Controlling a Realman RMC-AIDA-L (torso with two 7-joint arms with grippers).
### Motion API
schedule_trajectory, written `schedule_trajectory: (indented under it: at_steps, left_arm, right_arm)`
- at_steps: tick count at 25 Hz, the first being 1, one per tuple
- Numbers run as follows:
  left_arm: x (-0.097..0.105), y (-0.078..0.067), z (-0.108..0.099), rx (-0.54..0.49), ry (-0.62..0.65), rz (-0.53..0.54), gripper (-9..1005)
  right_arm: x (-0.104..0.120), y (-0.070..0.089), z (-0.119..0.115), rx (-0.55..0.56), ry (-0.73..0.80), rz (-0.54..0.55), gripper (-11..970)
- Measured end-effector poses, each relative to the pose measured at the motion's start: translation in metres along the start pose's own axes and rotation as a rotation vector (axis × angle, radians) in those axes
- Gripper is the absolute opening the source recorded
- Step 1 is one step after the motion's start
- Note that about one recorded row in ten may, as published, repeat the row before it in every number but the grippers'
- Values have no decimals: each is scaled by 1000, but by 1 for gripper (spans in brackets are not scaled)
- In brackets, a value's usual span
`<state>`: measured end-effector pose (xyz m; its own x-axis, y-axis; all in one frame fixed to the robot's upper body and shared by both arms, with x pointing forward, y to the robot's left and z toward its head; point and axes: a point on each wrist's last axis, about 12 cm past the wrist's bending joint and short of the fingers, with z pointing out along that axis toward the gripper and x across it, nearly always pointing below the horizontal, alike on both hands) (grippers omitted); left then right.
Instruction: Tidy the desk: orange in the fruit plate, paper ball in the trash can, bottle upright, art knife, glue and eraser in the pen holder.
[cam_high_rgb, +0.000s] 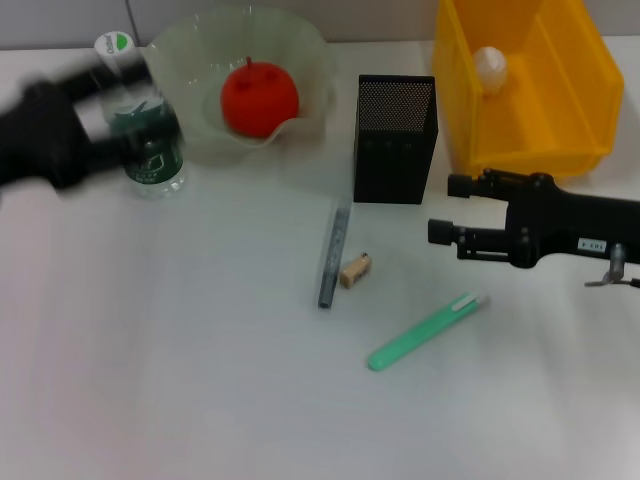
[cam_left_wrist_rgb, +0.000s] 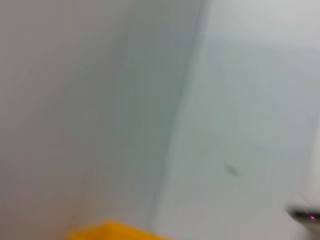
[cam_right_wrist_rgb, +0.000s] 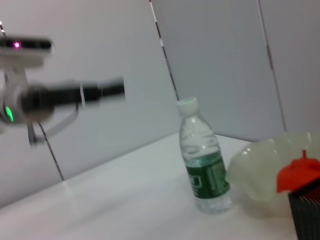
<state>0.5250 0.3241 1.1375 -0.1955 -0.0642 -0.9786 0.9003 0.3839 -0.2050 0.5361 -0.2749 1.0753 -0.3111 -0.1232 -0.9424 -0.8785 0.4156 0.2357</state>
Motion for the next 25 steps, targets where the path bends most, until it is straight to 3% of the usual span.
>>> schedule_trajectory:
  at_steps: [4,8,16,25]
  left_arm:
    - [33,-11,8,66,127,-30,807]
    - [59,-19,13,80,163,-32,807]
    - [80,-24,22,55,189,-5,807]
    - [81,-25,23,54,191,-17,807]
  right_arm:
    - [-25,-3,0,-57,25,44,773]
    - [-61,-4,3,-111,153,70,773]
    - [-126,-5,22,-147,530,39,773]
    - [-134,1,60,-128,903,-148,773]
